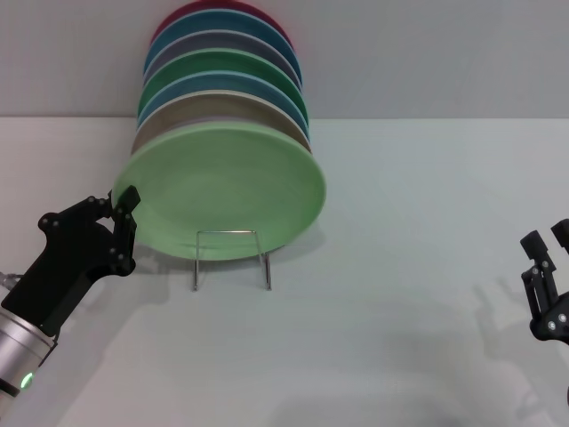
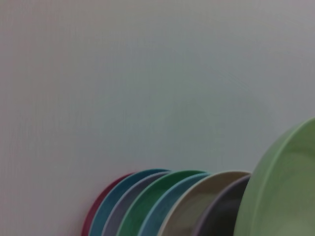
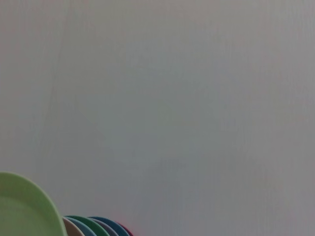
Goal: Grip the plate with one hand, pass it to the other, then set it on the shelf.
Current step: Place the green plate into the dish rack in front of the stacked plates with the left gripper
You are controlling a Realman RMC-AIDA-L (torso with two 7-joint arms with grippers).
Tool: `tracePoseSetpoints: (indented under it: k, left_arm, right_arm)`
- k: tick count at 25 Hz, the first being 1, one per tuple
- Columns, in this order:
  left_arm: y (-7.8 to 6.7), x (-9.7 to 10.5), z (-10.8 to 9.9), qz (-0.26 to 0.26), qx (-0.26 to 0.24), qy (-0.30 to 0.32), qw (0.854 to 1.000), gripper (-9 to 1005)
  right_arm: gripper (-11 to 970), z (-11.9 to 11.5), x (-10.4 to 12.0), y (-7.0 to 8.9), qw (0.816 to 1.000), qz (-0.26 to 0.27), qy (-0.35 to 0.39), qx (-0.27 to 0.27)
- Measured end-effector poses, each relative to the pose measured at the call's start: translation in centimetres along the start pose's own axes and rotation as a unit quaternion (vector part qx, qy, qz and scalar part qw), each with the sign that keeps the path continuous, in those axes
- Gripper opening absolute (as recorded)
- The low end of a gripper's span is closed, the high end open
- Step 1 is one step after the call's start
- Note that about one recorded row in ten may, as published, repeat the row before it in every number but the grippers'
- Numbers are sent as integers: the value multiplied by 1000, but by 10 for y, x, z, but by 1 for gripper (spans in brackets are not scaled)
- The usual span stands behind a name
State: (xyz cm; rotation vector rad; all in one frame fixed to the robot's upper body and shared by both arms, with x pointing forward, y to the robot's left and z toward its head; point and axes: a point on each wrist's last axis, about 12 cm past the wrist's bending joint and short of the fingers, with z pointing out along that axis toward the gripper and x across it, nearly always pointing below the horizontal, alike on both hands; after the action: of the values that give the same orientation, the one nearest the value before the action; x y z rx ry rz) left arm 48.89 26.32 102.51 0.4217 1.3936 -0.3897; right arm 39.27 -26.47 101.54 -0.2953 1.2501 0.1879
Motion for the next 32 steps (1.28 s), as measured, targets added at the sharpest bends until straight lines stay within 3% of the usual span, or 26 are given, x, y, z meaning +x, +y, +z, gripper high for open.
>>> tracePoseSetpoints:
  k: [14, 32]
  left_arm:
    - [-7, 11, -1, 23, 8, 39, 999, 169]
    - [-4, 9, -1, 3, 1, 33, 999, 194]
  right_arm:
    - [293, 2, 0, 2, 1000, 2, 0, -5]
    - [293, 4, 1, 2, 1000, 2, 1, -9]
